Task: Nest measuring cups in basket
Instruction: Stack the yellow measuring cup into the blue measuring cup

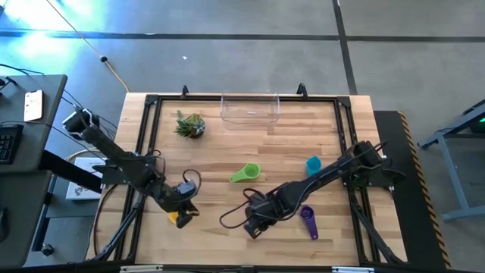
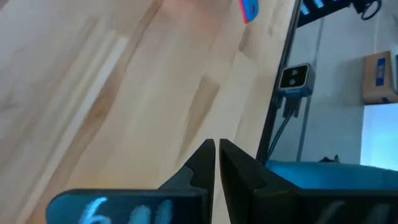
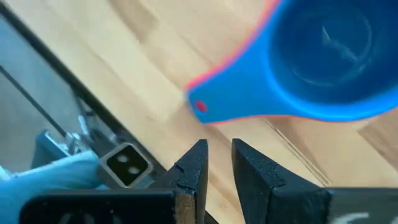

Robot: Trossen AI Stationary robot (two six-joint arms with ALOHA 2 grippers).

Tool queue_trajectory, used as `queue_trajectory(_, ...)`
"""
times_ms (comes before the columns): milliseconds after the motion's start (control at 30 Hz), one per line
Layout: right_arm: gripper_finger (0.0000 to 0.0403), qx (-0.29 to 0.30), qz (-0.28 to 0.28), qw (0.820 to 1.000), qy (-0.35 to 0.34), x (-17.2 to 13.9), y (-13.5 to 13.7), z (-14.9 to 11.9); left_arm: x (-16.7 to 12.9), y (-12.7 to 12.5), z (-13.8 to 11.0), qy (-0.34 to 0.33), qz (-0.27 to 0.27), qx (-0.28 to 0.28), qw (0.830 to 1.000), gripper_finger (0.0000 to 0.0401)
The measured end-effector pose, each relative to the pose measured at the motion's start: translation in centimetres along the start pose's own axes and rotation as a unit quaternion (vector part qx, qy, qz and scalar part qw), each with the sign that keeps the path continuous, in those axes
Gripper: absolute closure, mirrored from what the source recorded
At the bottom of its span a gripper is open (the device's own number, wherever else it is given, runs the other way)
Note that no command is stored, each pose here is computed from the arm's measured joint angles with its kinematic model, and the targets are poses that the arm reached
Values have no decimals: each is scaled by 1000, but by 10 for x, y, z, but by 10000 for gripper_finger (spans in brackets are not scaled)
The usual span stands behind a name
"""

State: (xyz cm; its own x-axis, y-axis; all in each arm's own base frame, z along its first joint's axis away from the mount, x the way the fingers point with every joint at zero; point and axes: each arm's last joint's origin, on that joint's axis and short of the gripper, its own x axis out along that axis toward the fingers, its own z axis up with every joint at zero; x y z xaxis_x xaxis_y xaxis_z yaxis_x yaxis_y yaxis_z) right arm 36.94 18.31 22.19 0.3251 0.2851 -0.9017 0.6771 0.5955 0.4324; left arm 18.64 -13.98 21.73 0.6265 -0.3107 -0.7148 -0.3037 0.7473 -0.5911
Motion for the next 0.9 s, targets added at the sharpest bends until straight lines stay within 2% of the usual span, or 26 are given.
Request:
queue_trajectory(333, 341, -29, -32, 994, -97, -43, 21, 6, -49, 14, -8, 26, 11, -3, 1000, 387)
queue_trajectory(500, 341, -38, -52, 988, -139, -65, 27, 9, -67, 22, -9, 34, 10, 68, 997, 387)
queue_trajectory(700, 341, -43, -61, 981, -179, -89, 33, 12, -72, 25, -11, 52, -4, 185, 981, 387)
queue_trajectory(900, 341, -44, -68, 975, -207, -107, 35, 17, -69, 26, -13, 83, -5, 224, 971, 382)
